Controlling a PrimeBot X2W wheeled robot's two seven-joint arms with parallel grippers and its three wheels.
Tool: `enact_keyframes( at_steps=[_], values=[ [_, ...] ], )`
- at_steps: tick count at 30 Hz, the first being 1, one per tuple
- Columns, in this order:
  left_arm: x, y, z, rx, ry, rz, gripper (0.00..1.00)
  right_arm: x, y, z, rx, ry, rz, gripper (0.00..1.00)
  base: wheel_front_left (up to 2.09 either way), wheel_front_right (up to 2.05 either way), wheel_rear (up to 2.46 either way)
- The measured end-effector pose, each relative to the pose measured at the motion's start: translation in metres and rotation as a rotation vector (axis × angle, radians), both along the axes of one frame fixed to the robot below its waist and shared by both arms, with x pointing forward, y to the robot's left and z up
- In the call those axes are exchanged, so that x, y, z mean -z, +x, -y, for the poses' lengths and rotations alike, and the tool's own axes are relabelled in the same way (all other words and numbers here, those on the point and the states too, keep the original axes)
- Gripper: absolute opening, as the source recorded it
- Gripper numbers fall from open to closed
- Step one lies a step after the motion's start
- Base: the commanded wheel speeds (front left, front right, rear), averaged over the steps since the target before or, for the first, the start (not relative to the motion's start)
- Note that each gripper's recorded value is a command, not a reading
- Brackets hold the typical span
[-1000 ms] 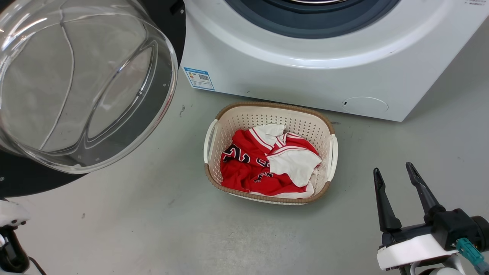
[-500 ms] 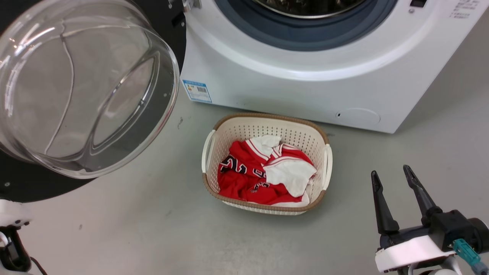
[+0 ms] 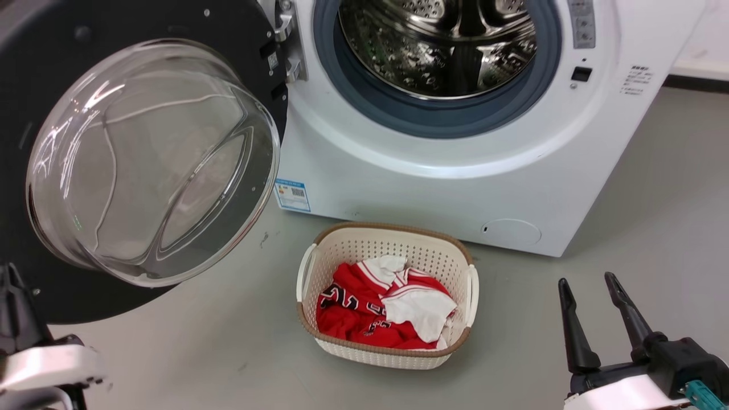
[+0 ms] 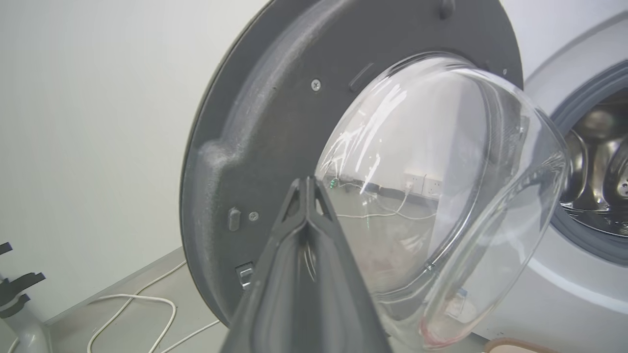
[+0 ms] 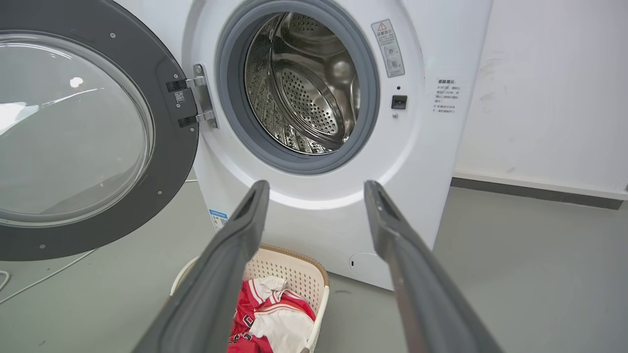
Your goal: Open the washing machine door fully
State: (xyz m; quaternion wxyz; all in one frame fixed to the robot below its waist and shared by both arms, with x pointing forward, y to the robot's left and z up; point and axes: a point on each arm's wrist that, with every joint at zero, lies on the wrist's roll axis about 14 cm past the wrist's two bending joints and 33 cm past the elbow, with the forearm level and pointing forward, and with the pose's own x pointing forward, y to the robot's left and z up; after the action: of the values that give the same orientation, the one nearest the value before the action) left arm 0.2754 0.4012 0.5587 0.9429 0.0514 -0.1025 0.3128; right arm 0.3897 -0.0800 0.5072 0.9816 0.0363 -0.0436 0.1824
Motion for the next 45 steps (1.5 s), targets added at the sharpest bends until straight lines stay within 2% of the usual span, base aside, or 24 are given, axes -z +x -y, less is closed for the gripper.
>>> enact_keyframes(
  at_steps=[8,19,20,21,22,35,45],
  values=[
    [-0.008,0.016,0.066,0.195,0.046,0.016,0.00,-0.027,-0.010,0.022,0.063,0.012,0.076,1.00,0.00,0.00,0.00],
    [-0.003,0.044,0.155,0.448,-0.017,0.043,0.00,-0.053,-0.027,0.053,0.151,0.013,0.158,1.00,0.00,0.00,0.00],
    [-0.002,0.046,0.161,0.467,-0.020,0.040,0.22,-0.053,-0.029,0.056,0.160,0.013,0.158,1.00,0.00,0.00,0.00],
    [-0.001,0.048,0.166,0.476,-0.022,0.037,0.64,-0.052,-0.031,0.059,0.168,0.012,0.155,1.00,0.00,0.00,0.00],
    [0.000,0.049,0.170,0.485,-0.022,0.034,1.00,-0.051,-0.032,0.060,0.173,0.012,0.152,1.00,0.00,0.00,0.00],
    [0.019,0.062,0.207,0.584,-0.051,-0.021,1.00,-0.042,-0.049,0.086,0.254,0.022,0.122,1.00,0.00,0.00,0.00],
    [0.028,0.068,0.219,0.620,-0.053,-0.051,1.00,-0.034,-0.056,0.097,0.291,0.033,0.092,1.00,0.00,0.00,0.00]
  ],
)
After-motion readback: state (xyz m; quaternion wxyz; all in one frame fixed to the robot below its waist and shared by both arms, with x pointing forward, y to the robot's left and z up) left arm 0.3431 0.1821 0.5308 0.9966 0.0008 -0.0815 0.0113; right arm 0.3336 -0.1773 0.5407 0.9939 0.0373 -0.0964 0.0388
